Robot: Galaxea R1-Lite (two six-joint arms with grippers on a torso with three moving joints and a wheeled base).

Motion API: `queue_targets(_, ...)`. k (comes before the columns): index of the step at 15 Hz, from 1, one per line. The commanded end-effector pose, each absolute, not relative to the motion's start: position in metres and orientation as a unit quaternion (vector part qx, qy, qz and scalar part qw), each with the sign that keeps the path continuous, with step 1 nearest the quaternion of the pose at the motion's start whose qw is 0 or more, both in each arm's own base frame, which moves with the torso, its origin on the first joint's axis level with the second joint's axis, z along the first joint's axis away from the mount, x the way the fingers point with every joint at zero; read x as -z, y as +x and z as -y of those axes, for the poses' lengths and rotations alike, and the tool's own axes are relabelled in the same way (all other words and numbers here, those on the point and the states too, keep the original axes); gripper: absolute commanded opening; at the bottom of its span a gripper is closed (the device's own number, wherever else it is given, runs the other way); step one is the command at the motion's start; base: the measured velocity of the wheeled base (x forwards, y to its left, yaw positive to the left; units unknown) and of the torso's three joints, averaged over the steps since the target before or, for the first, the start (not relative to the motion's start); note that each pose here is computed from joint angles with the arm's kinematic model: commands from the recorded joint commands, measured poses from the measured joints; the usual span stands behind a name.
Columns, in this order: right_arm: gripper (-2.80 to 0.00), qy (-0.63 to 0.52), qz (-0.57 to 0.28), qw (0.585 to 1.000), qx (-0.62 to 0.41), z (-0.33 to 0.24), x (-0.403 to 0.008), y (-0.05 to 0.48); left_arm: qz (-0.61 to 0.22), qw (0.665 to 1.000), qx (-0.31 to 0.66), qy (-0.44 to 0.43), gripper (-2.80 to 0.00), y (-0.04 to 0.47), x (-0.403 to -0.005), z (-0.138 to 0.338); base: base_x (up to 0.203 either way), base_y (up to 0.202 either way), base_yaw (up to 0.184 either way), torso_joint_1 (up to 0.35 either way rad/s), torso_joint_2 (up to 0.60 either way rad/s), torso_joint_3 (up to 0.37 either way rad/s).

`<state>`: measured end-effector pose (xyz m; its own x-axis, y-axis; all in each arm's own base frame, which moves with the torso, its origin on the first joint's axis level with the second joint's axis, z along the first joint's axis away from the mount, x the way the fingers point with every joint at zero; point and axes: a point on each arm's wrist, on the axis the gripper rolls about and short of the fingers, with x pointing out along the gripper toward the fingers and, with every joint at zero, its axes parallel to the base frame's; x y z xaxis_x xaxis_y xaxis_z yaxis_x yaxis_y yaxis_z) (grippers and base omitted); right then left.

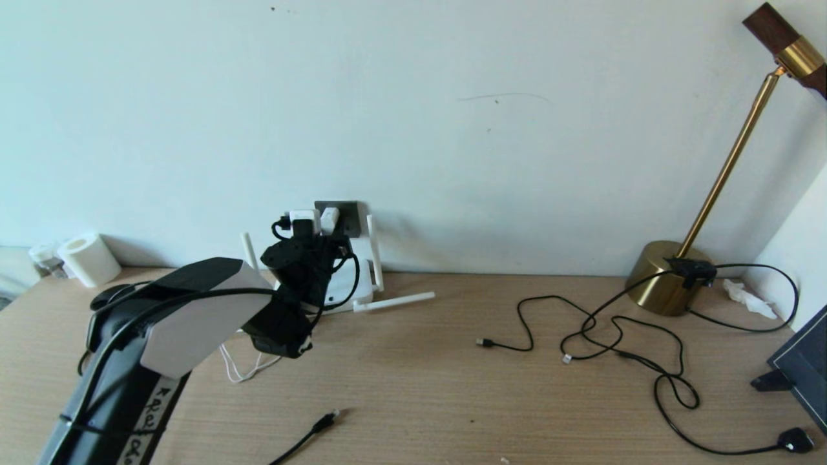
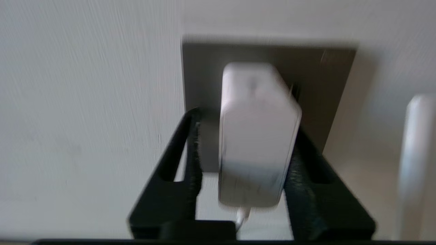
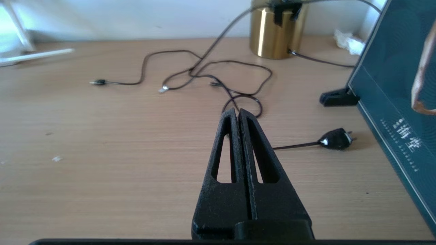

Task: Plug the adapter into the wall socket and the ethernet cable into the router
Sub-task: Plug plug into socket

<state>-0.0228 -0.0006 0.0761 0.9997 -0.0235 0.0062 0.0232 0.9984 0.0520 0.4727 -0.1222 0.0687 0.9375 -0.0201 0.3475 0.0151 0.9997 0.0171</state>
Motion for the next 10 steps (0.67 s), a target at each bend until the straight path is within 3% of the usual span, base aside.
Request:
queue_targets(1, -2.80, 0.026, 0.003, 1.000, 0.011, 0.0006, -0.0761, -0.0227, 0.183, 0.983, 0.009, 0.005, 0.00, 0.4719, -0.0700, 0.1230, 0.000, 0.000, 0.000, 0.000, 0.00, 0.000)
queue_targets(10, -2.80, 0.026, 0.003, 1.000, 0.011, 0.0006, -0.0761, -0.0227, 0.183, 0.983, 0.011, 0.004, 0.00, 0.4653, -0.0793, 0.1238, 0.000, 0.000, 0.000, 0.000, 0.00, 0.000)
